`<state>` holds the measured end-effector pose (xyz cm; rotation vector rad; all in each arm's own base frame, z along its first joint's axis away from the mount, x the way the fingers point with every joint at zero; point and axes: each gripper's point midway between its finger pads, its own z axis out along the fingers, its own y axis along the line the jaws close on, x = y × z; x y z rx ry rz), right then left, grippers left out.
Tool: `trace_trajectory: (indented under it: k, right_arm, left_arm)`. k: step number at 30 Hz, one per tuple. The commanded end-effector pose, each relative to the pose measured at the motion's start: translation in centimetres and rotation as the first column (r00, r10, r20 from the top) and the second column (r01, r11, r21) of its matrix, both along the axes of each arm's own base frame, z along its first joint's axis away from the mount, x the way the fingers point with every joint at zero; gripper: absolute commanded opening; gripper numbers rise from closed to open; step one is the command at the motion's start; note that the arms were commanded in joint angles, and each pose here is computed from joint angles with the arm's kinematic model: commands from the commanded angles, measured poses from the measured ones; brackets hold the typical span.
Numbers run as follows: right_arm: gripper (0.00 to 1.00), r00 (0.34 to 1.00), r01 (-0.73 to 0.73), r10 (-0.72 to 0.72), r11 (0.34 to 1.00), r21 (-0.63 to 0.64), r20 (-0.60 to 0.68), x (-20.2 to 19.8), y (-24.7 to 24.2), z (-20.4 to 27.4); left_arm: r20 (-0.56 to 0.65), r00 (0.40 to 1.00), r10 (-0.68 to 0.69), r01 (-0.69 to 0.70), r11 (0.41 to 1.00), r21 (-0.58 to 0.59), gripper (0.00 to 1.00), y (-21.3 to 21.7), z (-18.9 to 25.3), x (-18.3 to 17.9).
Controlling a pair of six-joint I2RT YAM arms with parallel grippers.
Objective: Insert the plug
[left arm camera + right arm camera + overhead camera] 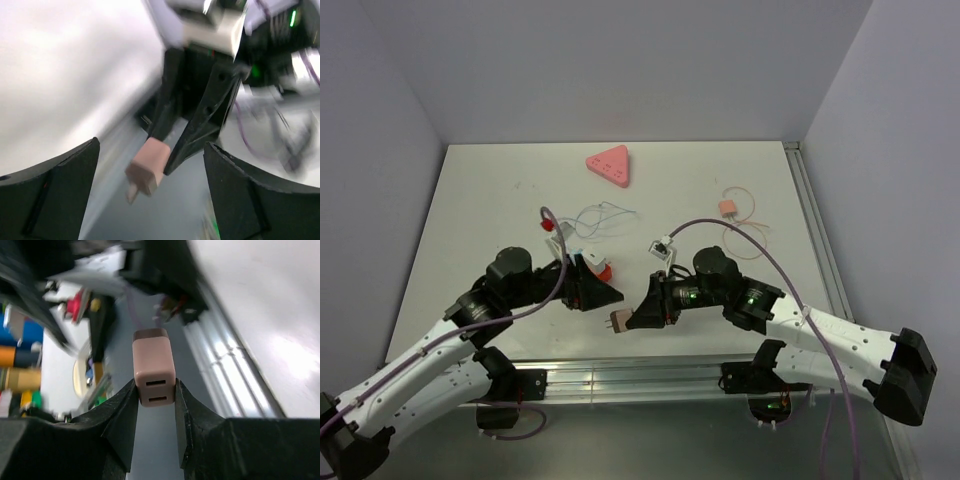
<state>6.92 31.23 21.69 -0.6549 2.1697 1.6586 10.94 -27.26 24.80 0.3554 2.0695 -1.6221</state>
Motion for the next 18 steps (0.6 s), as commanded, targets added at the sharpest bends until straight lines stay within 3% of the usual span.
trace_trajectory:
  k: [1,3,6,7,8,11,15,18]
  right_arm:
    - [0.00,0.972,0.217,-0.223,0.973,-0.083,-0.071,3.8,-1.9,-3.8]
    - [0.00,0.942,0.307,-0.322,0.940,-0.146,-0.097,5.5,-2.8,-6.3]
    - [0.00,0.886,0.423,-0.453,0.877,-0.228,-0.101,7.9,-3.7,-8.8]
    - [0.00,0.879,0.443,-0.469,0.872,-0.206,-0.093,8.6,-3.4,-8.6]
    - [0.00,0.859,0.466,-0.499,0.855,-0.228,-0.116,9.2,-3.4,-9.5]
    - [0.00,0.815,0.534,-0.568,0.814,-0.228,-0.120,11.6,-3.0,-10.0]
    - [0.00,0.760,0.608,-0.641,0.759,-0.232,-0.104,14.5,-2.7,-10.8]
    - [0.00,0.754,0.611,-0.648,0.753,-0.245,-0.112,15.8,-1.9,-11.4]
  left_arm:
    - [0.086,0.885,0.457,-0.465,0.866,0.181,0.90,5.3,-2.0,6.0]
    - [0.071,0.806,0.587,-0.586,0.777,0.227,0.88,7.3,-3.1,7.3]
    - [0.055,0.735,0.675,-0.660,0.696,0.283,0.68,8.7,-4.7,8.4]
    - [0.065,0.704,0.707,-0.686,0.655,0.316,0.47,9.2,-5.6,9.1]
    - [0.056,0.689,0.723,-0.694,0.635,0.339,0.34,9.3,-6.4,9.4]
    - [0.023,0.666,0.745,-0.690,0.605,0.398,0.04,9.5,-8.8,10.6]
    - [-0.068,0.625,0.778,-0.692,0.592,0.414,0.00,10.4,-11.5,12.5]
    - [-0.089,0.542,0.835,-0.721,0.517,0.462,0.00,12.6,-13.8,14.8]
